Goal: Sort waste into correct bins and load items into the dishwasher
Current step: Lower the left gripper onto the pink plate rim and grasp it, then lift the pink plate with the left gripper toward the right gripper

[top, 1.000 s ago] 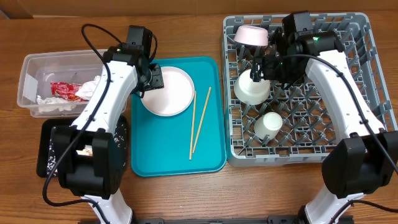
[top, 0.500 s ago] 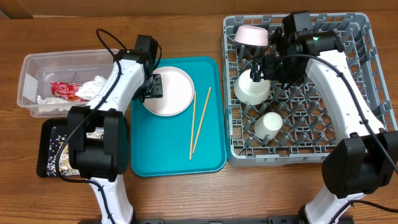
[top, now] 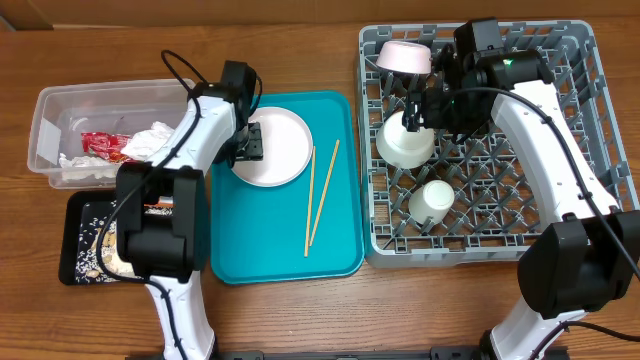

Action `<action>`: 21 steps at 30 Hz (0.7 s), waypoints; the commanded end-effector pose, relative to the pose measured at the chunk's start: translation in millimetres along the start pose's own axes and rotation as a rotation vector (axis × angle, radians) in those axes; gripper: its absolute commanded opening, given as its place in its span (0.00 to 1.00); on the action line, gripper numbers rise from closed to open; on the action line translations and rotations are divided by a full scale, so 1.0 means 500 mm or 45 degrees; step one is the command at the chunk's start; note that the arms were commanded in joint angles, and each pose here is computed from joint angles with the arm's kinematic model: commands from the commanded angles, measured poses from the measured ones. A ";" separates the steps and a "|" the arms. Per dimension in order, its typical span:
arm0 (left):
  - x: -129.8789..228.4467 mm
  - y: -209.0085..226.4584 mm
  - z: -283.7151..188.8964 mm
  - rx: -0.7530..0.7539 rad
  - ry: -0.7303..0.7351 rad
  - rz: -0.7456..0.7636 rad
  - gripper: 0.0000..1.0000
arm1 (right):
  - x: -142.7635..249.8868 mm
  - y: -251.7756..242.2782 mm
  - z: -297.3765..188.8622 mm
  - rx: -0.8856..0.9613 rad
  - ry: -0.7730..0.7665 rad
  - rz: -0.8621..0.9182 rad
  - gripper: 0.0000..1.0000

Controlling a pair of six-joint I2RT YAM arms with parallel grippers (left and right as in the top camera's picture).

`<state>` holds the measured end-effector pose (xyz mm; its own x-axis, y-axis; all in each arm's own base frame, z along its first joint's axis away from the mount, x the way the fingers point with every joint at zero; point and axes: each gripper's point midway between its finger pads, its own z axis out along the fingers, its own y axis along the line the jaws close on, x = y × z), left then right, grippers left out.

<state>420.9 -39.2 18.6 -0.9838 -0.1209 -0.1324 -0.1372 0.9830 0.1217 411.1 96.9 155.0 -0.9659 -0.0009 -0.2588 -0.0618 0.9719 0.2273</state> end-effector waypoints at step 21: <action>-0.027 -0.006 0.012 0.004 -0.067 0.016 0.76 | -0.004 0.009 -0.023 -0.009 -0.040 -0.010 1.00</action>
<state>435.6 -41.5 17.2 -0.9752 -0.1204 -0.1857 -0.1417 0.9843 0.1056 411.1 97.0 155.0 -0.9659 -0.0013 -0.2588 -0.0622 0.9718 0.2273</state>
